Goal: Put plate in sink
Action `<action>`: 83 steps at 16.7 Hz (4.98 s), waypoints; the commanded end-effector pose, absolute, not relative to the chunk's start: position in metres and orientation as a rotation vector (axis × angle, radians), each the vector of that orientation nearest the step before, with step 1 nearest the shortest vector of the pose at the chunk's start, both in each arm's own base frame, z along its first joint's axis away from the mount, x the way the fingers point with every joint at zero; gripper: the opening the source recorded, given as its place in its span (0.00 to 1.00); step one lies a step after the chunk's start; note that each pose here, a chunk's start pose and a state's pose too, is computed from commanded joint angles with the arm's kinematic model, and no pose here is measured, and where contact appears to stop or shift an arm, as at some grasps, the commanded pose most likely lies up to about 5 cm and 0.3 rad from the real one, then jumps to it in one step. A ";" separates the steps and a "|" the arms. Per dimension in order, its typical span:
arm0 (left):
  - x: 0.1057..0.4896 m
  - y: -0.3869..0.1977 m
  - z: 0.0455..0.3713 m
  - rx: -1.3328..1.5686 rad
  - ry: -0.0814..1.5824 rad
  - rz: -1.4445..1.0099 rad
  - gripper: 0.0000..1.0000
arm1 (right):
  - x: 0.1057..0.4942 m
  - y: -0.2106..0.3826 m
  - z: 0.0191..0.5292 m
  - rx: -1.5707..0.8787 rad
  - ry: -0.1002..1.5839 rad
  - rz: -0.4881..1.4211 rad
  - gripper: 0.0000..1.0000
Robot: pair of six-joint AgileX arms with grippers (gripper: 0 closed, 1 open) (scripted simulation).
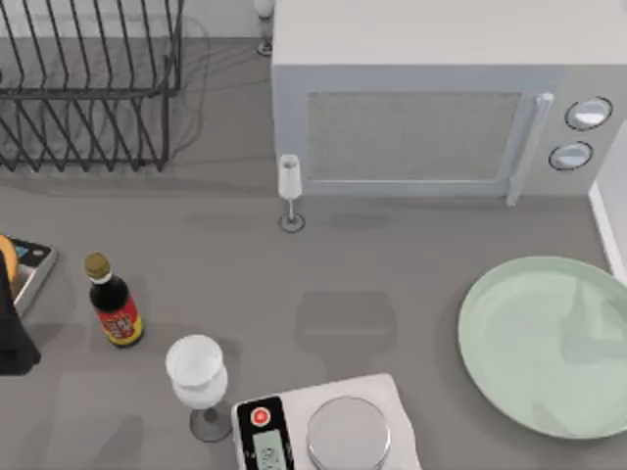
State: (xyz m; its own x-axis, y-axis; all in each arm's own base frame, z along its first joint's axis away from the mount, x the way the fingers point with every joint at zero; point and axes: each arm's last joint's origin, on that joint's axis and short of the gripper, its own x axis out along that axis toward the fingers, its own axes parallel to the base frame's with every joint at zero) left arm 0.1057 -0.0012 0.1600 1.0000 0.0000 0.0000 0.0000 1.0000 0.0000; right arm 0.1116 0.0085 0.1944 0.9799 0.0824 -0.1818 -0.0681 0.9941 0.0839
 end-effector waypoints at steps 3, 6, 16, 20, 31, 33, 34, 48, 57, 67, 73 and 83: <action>0.106 -0.001 0.160 0.000 0.000 0.000 1.00 | 0.129 0.021 0.221 0.131 0.401 0.128 1.00; 0.106 -0.001 0.160 0.000 0.000 0.000 1.00 | 0.161 0.042 0.242 0.166 0.669 0.160 1.00; 0.106 -0.001 0.160 0.000 0.000 0.000 1.00 | 0.274 0.161 0.212 0.059 1.454 0.045 1.00; 0.106 -0.001 0.160 0.000 0.000 0.000 1.00 | 0.286 0.187 0.194 0.011 1.563 -0.004 1.00; 0.106 -0.001 0.160 0.000 0.000 0.000 1.00 | 0.291 0.190 0.149 0.011 1.569 -0.009 1.00; 0.106 -0.001 0.160 0.000 0.000 0.000 1.00 | 0.291 0.190 0.125 0.015 1.560 -0.006 1.00; 0.106 -0.001 0.160 0.000 0.000 0.000 1.00 | 0.291 0.189 0.113 0.016 1.559 -0.006 1.00; 0.106 -0.001 0.160 0.000 0.000 0.000 1.00 | 0.287 0.188 0.091 0.008 1.571 -0.008 0.47; 0.106 -0.001 0.160 0.000 0.000 0.000 1.00 | 0.287 0.188 0.091 0.008 1.571 -0.008 0.00; 0.106 -0.001 0.160 0.000 0.000 0.000 1.00 | 0.296 0.192 0.135 0.034 1.484 0.021 0.00; 0.106 -0.001 0.160 0.000 0.000 0.000 1.00 | 0.313 0.214 0.228 0.013 1.503 0.032 0.00; 0.106 -0.001 0.160 0.000 0.000 0.000 1.00 | 0.292 0.184 0.372 0.044 1.474 0.015 0.00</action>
